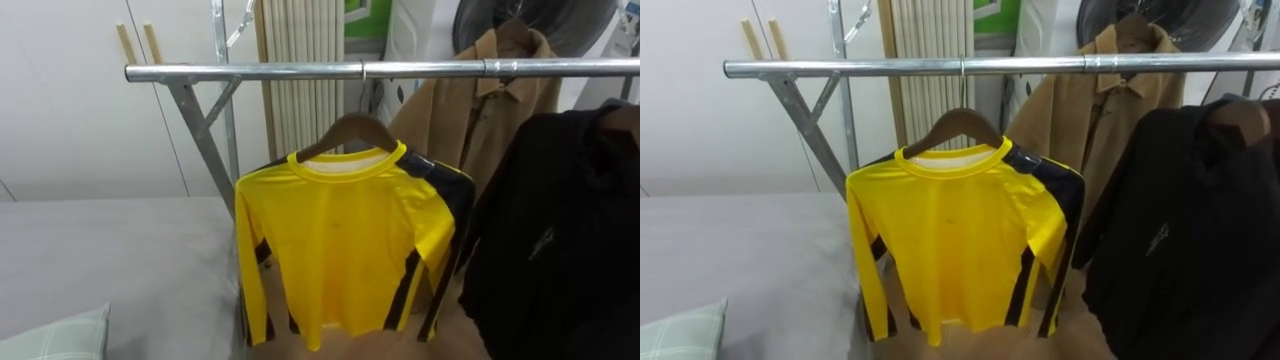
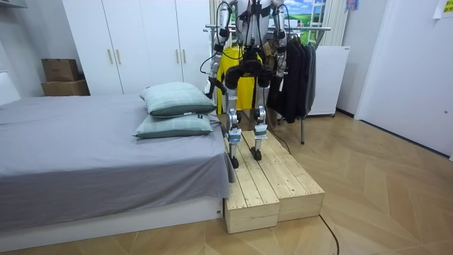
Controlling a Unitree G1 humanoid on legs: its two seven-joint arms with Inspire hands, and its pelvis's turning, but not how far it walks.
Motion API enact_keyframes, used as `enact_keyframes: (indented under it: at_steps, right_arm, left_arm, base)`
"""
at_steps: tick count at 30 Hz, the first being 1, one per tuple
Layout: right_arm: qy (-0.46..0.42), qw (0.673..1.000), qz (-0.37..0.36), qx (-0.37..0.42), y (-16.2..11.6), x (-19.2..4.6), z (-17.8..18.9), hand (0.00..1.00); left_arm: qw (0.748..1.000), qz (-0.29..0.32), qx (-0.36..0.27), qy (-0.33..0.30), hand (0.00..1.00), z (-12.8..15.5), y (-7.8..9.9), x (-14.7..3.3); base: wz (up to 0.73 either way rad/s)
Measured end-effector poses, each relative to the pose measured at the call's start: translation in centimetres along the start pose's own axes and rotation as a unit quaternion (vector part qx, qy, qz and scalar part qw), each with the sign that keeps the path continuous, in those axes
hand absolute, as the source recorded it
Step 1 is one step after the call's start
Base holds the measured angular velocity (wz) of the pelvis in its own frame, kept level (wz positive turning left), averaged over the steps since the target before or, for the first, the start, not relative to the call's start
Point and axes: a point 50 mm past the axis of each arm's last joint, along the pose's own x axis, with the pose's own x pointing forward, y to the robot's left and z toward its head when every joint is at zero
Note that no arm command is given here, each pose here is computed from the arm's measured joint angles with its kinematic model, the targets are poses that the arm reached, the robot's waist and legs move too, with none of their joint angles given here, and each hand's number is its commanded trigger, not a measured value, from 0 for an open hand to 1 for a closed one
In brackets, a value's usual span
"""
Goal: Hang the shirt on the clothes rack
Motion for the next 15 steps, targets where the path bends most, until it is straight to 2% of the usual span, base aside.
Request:
enact_keyframes:
  at_steps: [15]
  right_arm:
    - [0.007, 1.0, -0.01, 0.011, 0.24, 0.08, -0.27, 0.0]
  left_arm:
    - [1.0, 0.019, 0.004, 0.001, 0.0, -0.12, -0.19, -0.01]
  base:
    - [0.0]
